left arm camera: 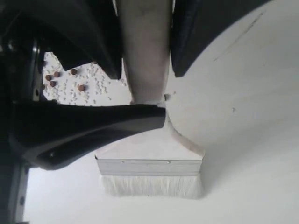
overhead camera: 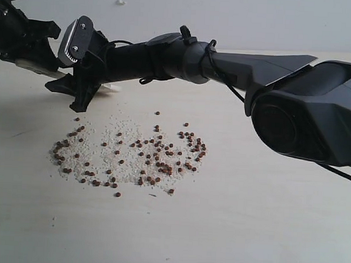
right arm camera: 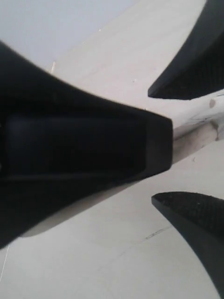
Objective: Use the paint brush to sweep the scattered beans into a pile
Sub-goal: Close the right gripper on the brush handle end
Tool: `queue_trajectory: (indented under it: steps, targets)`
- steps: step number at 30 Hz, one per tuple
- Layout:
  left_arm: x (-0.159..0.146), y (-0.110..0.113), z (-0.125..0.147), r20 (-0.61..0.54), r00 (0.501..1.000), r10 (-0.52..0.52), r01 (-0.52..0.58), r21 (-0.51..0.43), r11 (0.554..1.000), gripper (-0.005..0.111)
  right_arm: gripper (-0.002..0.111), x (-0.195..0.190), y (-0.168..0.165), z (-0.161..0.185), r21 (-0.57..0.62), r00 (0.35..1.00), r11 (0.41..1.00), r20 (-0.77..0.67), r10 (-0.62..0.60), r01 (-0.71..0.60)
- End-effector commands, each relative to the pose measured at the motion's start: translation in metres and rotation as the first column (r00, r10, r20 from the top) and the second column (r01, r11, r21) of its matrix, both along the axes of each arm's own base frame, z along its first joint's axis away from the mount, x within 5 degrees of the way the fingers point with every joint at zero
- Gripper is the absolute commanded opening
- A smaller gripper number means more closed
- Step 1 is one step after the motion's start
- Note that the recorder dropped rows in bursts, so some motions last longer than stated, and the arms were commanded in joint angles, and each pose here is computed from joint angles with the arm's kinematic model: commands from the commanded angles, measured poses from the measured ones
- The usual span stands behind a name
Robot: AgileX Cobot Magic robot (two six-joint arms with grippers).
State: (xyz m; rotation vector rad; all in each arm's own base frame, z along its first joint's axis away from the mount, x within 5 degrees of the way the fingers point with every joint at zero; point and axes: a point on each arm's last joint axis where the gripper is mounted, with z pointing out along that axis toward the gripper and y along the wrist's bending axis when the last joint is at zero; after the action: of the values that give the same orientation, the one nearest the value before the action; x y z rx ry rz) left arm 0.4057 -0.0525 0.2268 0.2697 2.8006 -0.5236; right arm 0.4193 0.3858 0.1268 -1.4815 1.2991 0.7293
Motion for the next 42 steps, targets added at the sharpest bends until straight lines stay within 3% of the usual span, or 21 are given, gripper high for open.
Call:
queue_trajectory:
  steps: [1,7,17,28,34,37,42]
  targets:
    - [0.002,-0.004,0.005,0.028,1.000,-0.005,0.006,-0.034,0.999,0.000,0.054,-0.001,0.001,0.004,0.016,1.000,1.000,0.017,0.025,-0.025]
    - [0.003,-0.004,0.005,0.030,1.000,-0.003,0.004,-0.035,0.999,0.000,0.054,-0.001,0.001,0.004,0.015,1.000,1.000,0.018,0.021,-0.021]
    - [0.003,-0.005,0.005,0.044,0.999,-0.013,0.015,-0.045,0.999,0.000,0.040,0.001,0.001,0.003,0.008,1.000,1.000,0.022,0.002,-0.002]
    - [0.004,-0.006,0.006,0.052,0.999,-0.006,0.008,-0.052,0.999,0.000,0.002,0.003,0.000,0.002,0.000,0.999,1.000,0.029,-0.024,0.024]
    - [0.007,-0.005,0.006,0.076,0.997,0.007,-0.003,-0.049,0.999,0.000,0.000,0.004,-0.001,-0.001,-0.046,0.998,0.999,0.067,-0.018,0.021]
    - [0.009,-0.004,0.007,0.102,0.995,0.021,-0.016,-0.046,0.999,0.009,0.000,0.004,-0.003,-0.005,-0.101,0.994,0.995,0.109,0.011,0.000]
    - [0.015,-0.003,0.009,0.162,0.985,0.051,-0.045,-0.040,0.998,0.049,0.000,0.006,-0.004,-0.007,-0.136,0.990,0.990,0.144,-0.002,0.021]
